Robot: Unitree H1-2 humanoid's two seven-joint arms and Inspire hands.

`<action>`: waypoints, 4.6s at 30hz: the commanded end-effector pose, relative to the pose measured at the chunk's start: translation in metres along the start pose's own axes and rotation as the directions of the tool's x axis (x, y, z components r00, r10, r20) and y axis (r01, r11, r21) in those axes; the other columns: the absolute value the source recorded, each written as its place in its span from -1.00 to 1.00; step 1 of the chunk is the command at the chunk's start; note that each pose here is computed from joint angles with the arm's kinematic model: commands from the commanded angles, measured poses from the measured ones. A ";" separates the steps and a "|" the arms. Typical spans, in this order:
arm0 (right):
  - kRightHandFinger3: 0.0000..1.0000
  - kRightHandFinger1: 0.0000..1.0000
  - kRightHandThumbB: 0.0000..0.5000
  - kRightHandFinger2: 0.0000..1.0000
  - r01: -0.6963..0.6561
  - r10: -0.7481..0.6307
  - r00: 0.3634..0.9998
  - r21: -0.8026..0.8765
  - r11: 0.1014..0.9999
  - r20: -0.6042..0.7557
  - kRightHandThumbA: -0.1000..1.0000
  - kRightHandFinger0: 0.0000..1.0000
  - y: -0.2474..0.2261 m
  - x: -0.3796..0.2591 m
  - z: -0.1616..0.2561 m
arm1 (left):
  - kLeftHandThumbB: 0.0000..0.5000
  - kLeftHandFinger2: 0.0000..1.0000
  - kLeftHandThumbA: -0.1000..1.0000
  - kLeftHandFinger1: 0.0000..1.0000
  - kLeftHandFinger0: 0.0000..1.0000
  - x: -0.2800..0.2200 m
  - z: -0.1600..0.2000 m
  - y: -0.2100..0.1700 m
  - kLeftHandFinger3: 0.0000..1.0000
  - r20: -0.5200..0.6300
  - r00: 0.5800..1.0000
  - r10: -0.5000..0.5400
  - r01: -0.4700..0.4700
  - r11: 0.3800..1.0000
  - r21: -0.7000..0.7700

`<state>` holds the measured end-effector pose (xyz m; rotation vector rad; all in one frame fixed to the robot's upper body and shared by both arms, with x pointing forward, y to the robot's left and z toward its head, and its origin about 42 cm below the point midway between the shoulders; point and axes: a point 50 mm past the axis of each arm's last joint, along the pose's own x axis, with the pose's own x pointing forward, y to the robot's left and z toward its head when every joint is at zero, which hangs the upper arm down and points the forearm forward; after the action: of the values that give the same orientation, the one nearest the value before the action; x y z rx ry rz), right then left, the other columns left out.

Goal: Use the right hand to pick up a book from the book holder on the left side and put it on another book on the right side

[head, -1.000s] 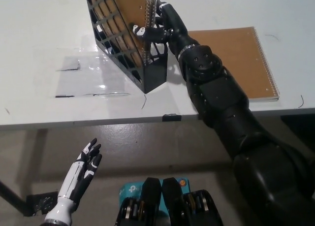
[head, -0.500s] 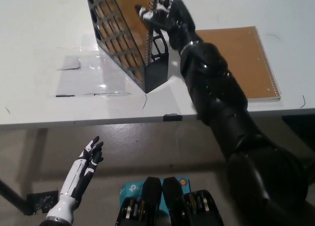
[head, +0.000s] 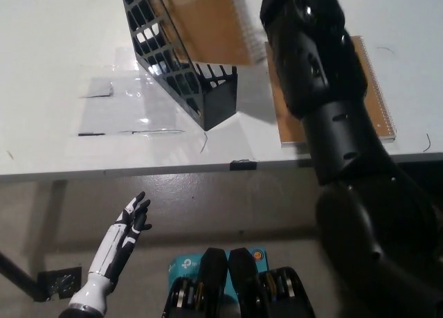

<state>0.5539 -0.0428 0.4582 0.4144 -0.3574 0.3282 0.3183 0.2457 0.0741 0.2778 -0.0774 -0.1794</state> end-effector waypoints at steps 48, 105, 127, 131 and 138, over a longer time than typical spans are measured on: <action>1.00 -0.18 -0.69 0.71 0.343 -0.321 0.937 0.196 0.919 -0.134 -1.00 -1.00 -0.174 -0.029 0.002 | -0.45 0.90 0.97 0.94 0.69 -0.016 -0.005 -0.004 0.96 0.018 1.000 -0.009 0.008 0.999 0.033; 1.00 1.00 0.33 1.00 0.068 -0.330 0.870 -0.573 0.817 -0.366 -0.02 1.00 -0.254 -0.044 0.033 | -0.39 0.89 1.00 0.89 0.58 -0.005 0.000 0.002 0.95 0.044 0.999 -0.001 -0.001 0.999 0.035; 1.00 1.00 0.51 1.00 -0.129 0.431 0.861 -0.705 0.697 0.269 0.50 1.00 -0.081 -0.121 0.227 | -0.38 1.00 1.00 1.00 0.94 0.047 0.037 0.024 1.00 0.168 0.985 0.029 -0.034 0.999 0.028; 1.00 1.00 0.29 1.00 -0.215 0.588 0.766 -0.759 0.615 0.259 0.49 1.00 -0.058 -0.185 0.223 | -0.38 1.00 1.00 1.00 1.00 0.058 0.046 0.032 1.00 0.194 0.980 0.030 -0.037 0.999 0.032; 1.00 1.00 0.23 1.00 -0.456 0.747 0.635 -0.685 0.568 0.197 0.51 1.00 -0.038 -0.276 0.177 | -0.39 1.00 1.00 1.00 1.00 0.076 0.062 0.043 1.00 0.222 0.975 0.033 -0.043 0.998 0.039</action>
<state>0.5381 -0.2866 0.3176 -0.1786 -0.1426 0.1568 0.3345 0.2446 0.0771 0.3107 -0.0938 -0.1871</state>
